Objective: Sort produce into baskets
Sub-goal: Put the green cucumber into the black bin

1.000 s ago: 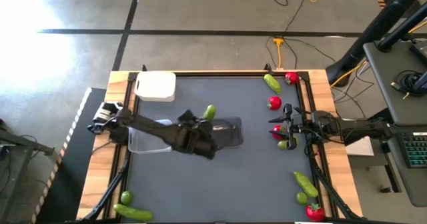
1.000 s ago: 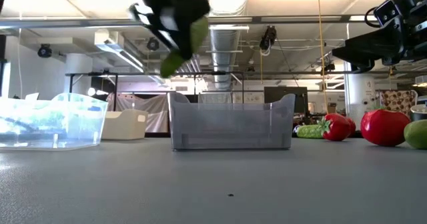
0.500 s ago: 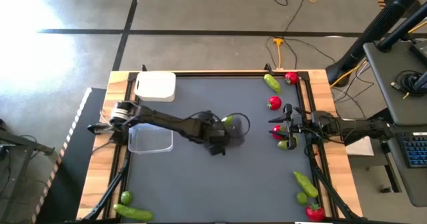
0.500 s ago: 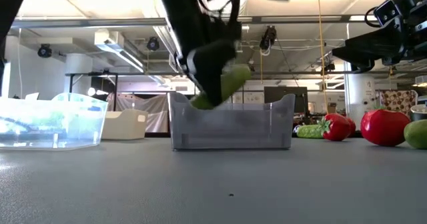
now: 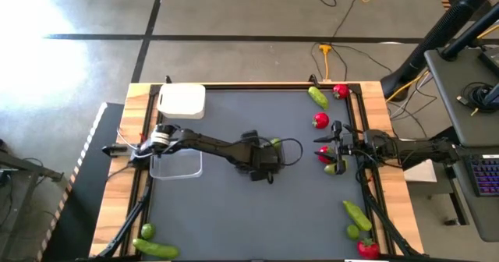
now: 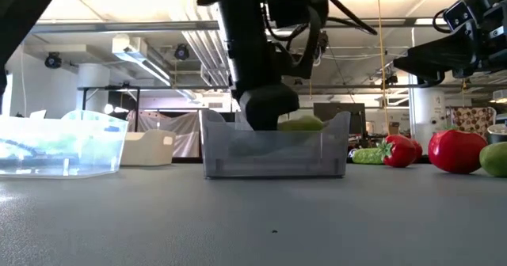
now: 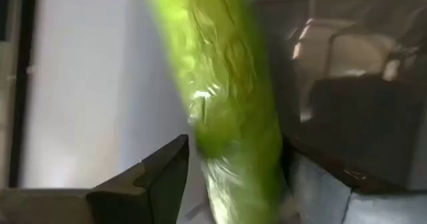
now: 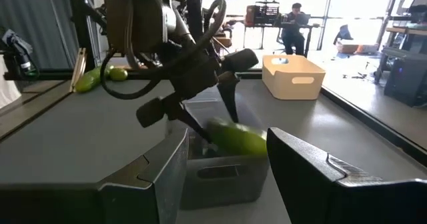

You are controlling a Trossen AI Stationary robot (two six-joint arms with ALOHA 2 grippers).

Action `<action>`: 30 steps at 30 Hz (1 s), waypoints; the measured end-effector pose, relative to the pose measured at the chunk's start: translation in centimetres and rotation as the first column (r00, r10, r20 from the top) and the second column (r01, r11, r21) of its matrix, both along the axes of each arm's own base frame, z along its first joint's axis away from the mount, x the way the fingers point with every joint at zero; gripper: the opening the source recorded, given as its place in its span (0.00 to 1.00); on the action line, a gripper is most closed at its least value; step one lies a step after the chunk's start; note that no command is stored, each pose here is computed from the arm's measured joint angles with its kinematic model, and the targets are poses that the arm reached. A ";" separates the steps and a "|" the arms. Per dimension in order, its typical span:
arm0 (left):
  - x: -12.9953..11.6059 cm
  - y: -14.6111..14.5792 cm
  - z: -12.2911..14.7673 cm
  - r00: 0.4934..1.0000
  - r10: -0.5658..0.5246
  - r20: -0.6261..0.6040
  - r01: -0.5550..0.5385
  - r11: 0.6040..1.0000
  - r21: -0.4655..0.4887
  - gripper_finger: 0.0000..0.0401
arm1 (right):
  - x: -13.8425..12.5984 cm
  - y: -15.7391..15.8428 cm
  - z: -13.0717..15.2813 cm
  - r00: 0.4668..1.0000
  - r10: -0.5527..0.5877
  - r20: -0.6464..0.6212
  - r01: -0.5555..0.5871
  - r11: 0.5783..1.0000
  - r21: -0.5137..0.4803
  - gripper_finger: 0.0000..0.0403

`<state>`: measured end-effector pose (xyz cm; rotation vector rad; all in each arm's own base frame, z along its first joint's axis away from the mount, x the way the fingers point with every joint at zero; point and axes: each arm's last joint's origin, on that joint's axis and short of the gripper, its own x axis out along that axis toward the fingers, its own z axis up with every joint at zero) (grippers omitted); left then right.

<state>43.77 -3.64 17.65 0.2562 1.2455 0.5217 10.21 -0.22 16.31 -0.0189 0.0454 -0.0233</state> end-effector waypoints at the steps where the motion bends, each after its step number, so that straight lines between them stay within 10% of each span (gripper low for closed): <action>1: 0.1 0.0 0.2 1.000 0.004 -0.014 -0.004 1.000 0.020 0.57 | 0.0 0.0 0.0 1.000 0.000 0.000 0.000 1.000 0.000 0.49; 11: -0.2 -0.6 6.3 0.985 0.171 0.012 -0.172 0.980 0.099 0.63 | 0.0 0.0 0.0 1.000 0.001 0.000 -0.001 1.000 0.000 0.49; 18: -2.1 -5.3 11.1 0.966 0.258 0.013 -0.253 0.955 -0.153 0.60 | 0.0 0.0 0.0 1.000 0.000 0.001 0.000 1.000 0.000 0.49; 23: -3.6 -10.4 12.9 0.961 0.273 -0.047 -0.263 0.847 -0.462 0.58 | 0.0 0.0 0.0 1.000 0.001 0.001 -0.001 1.000 0.000 0.49; 30: -7.0 -17.2 13.5 0.928 0.371 -0.045 -0.336 0.776 -0.534 0.57 | 0.0 0.0 0.0 1.000 0.002 0.001 -0.002 1.000 0.000 0.49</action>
